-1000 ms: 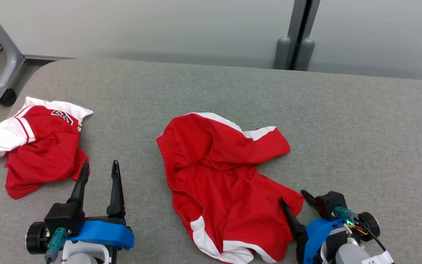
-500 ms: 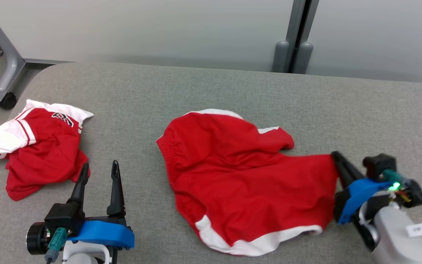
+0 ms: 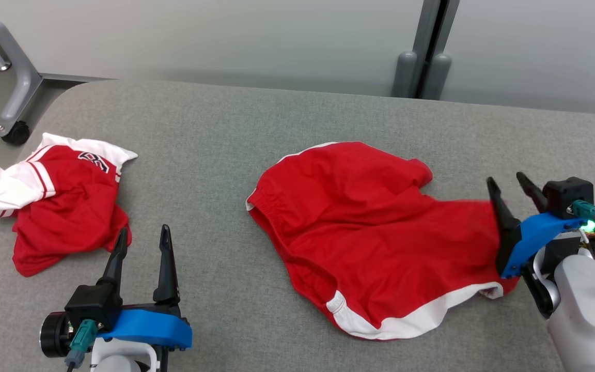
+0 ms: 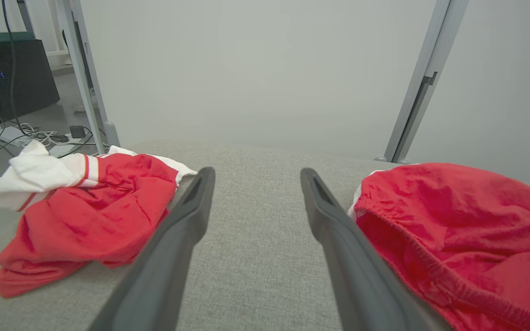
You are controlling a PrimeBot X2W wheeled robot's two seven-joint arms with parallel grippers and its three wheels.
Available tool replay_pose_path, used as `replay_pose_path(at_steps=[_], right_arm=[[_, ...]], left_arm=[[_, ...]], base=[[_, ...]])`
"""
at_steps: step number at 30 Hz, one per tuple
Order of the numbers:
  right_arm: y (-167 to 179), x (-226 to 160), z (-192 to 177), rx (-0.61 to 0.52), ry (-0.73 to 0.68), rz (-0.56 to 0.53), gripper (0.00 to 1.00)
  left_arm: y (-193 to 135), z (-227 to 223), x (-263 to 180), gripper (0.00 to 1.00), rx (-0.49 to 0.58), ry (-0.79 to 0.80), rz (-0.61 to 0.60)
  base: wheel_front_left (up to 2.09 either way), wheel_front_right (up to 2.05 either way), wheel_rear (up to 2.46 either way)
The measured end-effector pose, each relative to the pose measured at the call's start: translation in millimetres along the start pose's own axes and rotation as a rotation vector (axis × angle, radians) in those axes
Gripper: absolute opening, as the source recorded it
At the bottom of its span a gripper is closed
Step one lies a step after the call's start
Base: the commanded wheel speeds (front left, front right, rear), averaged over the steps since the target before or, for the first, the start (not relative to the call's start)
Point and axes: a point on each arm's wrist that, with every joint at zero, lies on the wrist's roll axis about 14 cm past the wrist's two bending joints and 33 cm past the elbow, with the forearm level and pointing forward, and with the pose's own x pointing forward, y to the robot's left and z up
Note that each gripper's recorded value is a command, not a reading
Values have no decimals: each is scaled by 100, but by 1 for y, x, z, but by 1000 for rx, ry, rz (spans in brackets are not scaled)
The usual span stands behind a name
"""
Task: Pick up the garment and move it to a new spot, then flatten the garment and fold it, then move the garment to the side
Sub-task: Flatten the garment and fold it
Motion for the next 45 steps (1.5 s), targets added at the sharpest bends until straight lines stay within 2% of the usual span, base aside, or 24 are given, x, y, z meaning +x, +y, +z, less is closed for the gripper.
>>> replay_pose_path(at_steps=[8,17,31,40,45], right_arm=[[-3,-11,31,74,-151,-34,100],[1,-56,46,144,-285,-73,100],[14,-117,18,193,-290,-123,100],[17,-122,13,202,-271,-124,100],[19,-122,13,208,-273,-117,100]], left_arm=[[-12,2,4,100,4,-8,-34],[-27,5,8,100,20,-17,-88],[-39,8,7,100,34,-28,-135],[-44,5,7,100,36,-20,-148],[-71,3,7,100,15,-10,-237]], base=[[0,0,0],[0,0,0],[0,0,0],[0,0,0],[0,0,0]])
